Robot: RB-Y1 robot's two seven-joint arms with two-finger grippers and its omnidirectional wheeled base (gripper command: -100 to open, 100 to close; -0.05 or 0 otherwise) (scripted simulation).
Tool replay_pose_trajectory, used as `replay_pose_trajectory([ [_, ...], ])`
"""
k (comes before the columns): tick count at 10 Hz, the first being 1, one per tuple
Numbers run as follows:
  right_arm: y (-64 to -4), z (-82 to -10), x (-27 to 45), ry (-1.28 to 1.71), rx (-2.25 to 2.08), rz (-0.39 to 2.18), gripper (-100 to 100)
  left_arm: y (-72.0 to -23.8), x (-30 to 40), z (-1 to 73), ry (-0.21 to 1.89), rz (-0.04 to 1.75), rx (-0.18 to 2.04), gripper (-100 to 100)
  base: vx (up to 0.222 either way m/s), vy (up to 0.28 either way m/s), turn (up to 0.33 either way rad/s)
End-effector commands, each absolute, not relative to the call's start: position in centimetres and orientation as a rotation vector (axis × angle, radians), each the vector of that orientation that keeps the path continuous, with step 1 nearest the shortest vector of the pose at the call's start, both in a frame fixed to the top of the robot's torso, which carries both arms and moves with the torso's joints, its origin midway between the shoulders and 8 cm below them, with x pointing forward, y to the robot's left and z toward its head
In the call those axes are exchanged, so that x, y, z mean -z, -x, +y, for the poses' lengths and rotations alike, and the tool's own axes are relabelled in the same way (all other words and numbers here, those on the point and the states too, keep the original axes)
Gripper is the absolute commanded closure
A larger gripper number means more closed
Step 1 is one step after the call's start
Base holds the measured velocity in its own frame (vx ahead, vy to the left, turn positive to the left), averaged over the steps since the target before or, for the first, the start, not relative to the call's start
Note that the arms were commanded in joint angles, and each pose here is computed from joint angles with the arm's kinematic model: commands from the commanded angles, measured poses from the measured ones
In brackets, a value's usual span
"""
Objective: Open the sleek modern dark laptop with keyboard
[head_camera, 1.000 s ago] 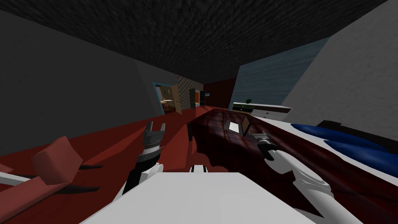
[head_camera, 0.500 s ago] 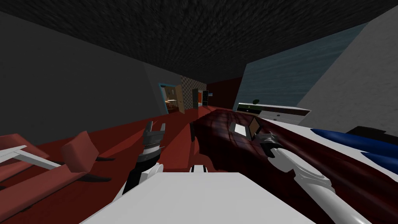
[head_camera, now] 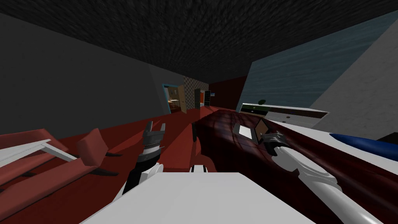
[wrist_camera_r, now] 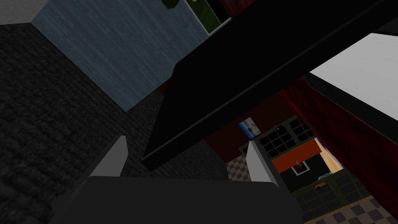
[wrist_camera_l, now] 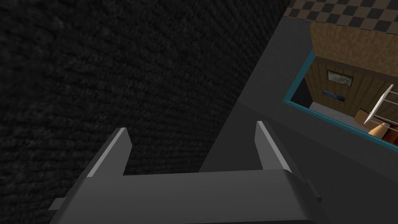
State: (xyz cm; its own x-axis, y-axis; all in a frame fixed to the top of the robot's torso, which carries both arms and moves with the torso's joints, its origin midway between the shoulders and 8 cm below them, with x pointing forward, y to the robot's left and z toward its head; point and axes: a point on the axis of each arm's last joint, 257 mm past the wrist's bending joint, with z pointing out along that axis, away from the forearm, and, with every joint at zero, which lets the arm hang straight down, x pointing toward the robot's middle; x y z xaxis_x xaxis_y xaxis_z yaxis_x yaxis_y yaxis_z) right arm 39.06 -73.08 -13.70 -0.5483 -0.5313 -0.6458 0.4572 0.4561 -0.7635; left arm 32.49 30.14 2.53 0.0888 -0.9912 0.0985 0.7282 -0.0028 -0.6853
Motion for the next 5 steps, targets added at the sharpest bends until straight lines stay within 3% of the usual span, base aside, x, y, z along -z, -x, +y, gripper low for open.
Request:
replay_pose_trajectory([
  [1, -38.5, -74.2, 13.5, 0.034, 1.306, 1.741, -100, -32.5, -2.5, 30.1, 0.685, 0.487, 1.44, 0, -0.044, -0.029, 0.251],
  [5, -36.2, -77.9, 13.2, -0.091, 1.412, 1.766, -100, -32.5, -2.5, 30.1, 0.685, 0.487, 1.44, 0, -0.195, -0.094, 0.362],
])
